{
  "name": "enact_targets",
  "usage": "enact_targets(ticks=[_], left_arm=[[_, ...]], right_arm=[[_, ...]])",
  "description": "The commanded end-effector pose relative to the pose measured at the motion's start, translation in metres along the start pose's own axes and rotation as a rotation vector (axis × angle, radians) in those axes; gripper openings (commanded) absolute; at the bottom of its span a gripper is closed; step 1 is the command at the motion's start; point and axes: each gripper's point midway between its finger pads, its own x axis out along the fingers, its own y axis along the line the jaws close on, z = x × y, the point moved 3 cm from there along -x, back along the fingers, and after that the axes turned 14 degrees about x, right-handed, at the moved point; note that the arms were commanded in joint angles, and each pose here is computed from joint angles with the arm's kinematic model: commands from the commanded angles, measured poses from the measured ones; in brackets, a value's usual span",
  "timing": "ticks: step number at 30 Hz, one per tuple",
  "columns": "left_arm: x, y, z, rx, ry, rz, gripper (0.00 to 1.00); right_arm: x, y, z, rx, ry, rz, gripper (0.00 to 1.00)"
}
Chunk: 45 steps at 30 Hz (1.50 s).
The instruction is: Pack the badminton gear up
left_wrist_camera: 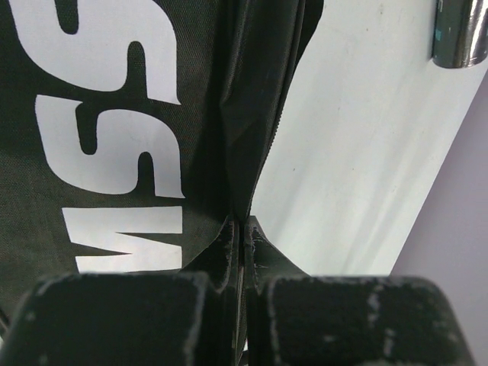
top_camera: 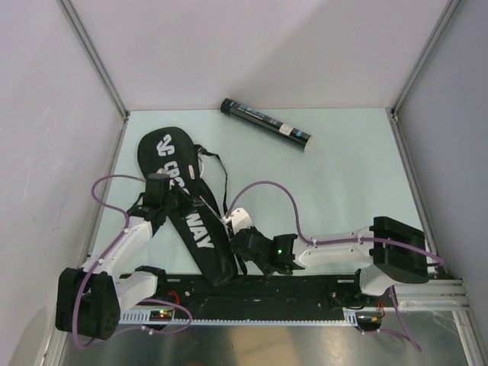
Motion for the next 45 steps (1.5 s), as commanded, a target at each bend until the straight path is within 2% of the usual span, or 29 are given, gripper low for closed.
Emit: enact_targets(ticks=[1, 8, 20, 22, 24, 27, 30, 35, 41, 45], left_arm=[[-0.008, -0.018, -0.004, -0.029, -0.002, -0.103, 0.00], [-0.010, -0.015, -0.012, -0.075, -0.007, -0.115, 0.00], [-0.007, -0.005, -0.023, -0.156, -0.017, -0.114, 0.00], [-0.006, -0.002, -0.023, -0.162, -0.028, -0.105, 0.00], [-0.004, 0.000, -0.022, -0.160, -0.034, -0.096, 0.00], [-0.001, 0.000, -0.019, -0.133, -0.036, -0.091, 0.00], [0.001, -0.001, -0.016, -0.104, -0.044, -0.091, 0.00], [0.002, -0.002, -0.012, -0.093, -0.061, -0.094, 0.00], [0.005, -0.002, -0.012, -0.094, -0.055, -0.089, 0.00], [0.007, -0.002, -0.013, -0.096, -0.039, -0.091, 0.00]], right_arm=[[0.018, 0.032, 0.045, 0.111, -0.126, 0.082, 0.00], [0.049, 0.036, 0.059, 0.199, -0.159, 0.036, 0.00], [0.088, 0.028, 0.066, 0.397, -0.194, -0.054, 0.13], [0.089, 0.028, 0.066, 0.430, -0.172, -0.050, 0.20], [0.085, 0.033, 0.064, 0.427, -0.109, -0.004, 0.32], [0.070, 0.035, 0.055, 0.398, 0.027, 0.061, 0.48], [0.051, 0.031, 0.047, 0.368, 0.121, 0.105, 0.57], [0.029, 0.024, 0.028, 0.327, 0.232, 0.175, 0.60], [0.023, 0.017, 0.009, 0.304, 0.317, 0.259, 0.53], [0.026, 0.012, -0.004, 0.315, 0.354, 0.272, 0.52]])
